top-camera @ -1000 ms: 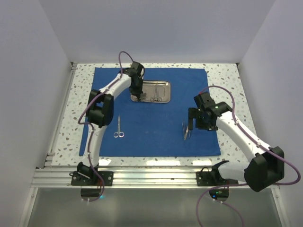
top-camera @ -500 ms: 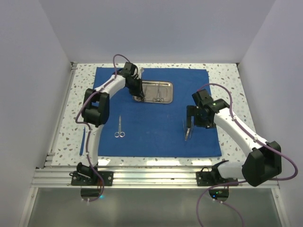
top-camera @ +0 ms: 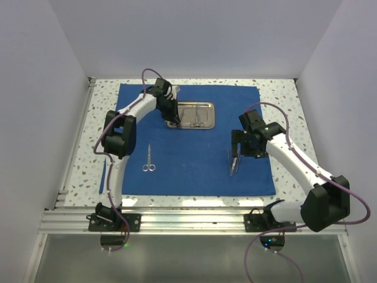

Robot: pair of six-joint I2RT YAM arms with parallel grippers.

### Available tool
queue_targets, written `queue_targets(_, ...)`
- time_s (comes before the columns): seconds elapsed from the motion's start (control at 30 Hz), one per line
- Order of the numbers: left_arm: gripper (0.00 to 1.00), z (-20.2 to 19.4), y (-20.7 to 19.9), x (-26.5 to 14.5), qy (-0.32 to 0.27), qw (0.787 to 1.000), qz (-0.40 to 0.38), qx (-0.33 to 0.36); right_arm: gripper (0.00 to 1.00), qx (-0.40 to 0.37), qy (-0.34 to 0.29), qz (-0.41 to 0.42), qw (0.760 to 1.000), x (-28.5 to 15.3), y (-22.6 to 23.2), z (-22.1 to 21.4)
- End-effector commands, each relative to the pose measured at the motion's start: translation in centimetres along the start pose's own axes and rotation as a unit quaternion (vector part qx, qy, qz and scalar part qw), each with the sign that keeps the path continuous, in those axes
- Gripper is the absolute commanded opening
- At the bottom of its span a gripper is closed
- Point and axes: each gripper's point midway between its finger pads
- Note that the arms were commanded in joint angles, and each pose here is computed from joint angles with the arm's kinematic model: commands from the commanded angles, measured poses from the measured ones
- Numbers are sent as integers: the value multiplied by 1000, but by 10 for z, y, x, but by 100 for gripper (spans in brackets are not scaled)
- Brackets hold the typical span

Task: Open and lay out the surgical kit
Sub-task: Pick up the medical item from the container.

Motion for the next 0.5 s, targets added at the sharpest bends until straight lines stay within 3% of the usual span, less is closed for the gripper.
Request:
queue_targets(0.0,0,7,22,-44,-35,994,99,9,90,-1,-24,16,1000,-6,4,13)
queue_targets(0.3,0,19,24,-137,-146,971,188,33,89,-3,-23,26,999,2,9,19)
queue_targets(0.47,0,-31,49,-158,-140,966,215,3,89,-8,-22,30,999,4,12,22)
Point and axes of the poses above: each gripper's point midway between its finger pads, its own x axis out along the fingers, its own y axis along the line the jaws close on, z = x × y, and after that the axes turned 15 degrees about -x, right-handed
